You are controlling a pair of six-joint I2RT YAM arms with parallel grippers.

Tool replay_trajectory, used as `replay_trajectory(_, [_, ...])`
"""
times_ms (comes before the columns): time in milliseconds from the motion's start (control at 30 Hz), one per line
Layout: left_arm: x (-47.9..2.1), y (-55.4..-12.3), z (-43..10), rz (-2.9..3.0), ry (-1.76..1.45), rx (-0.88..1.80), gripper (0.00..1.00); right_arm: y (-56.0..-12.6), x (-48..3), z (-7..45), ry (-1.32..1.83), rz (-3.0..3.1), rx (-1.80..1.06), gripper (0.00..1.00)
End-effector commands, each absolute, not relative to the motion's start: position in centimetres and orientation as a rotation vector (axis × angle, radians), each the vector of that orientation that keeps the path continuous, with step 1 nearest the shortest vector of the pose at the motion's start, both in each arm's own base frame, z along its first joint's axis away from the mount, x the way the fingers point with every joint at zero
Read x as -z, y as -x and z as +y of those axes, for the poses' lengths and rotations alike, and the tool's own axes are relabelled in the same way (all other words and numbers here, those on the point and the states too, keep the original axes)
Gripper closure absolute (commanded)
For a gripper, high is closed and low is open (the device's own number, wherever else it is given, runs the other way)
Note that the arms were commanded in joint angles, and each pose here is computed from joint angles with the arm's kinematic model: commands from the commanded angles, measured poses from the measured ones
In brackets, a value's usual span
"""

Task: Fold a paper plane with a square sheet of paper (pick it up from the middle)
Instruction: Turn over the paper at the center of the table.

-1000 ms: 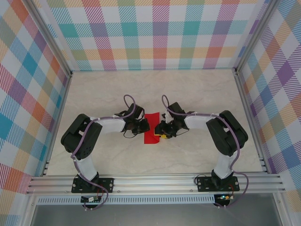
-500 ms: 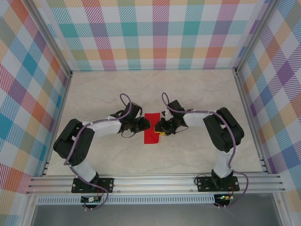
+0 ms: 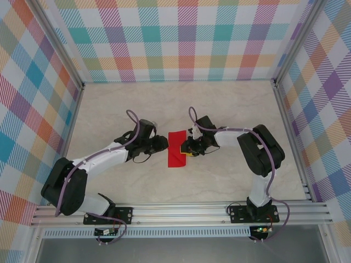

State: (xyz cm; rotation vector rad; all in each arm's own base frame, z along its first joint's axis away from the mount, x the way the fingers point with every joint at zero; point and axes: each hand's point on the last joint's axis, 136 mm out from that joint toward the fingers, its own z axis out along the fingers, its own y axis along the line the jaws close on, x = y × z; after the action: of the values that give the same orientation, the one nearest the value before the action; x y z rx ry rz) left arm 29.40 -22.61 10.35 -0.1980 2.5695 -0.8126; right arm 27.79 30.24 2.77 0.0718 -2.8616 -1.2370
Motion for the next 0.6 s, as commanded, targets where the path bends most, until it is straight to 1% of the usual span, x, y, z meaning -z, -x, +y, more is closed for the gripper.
replay_trajectory(0, [-10.6,-28.8,-21.2,2.563,0.248,0.787,0.66,-28.1,-4.4,30.7,-0.142,-2.862,1.29,0.73])
replay_trajectory(133, [-11.0,-28.3,-20.8,2.558,0.248,0.785,0.65,-27.6,-5.3,31.3,-0.177,-2.807,1.362,0.73])
replay_trajectory(200, [-11.1,-28.2,-20.6,2.553,0.253,0.785,0.65,-27.5,-5.9,31.4,-0.19,-2.802,1.391,0.68])
replay_trajectory(300, [-11.2,-27.9,-20.5,2.549,0.256,0.79,0.65,-27.5,-6.2,31.2,-0.206,-2.813,1.385,0.75])
replay_trajectory(467, [-11.5,-27.7,-20.3,2.543,0.26,0.792,0.64,-27.6,-6.3,31.2,-0.22,-2.821,1.374,0.9])
replay_trajectory(567, [-11.9,-27.6,-20.2,2.534,0.261,0.797,0.64,-27.6,-7.2,31.4,-0.254,-2.82,1.392,0.97])
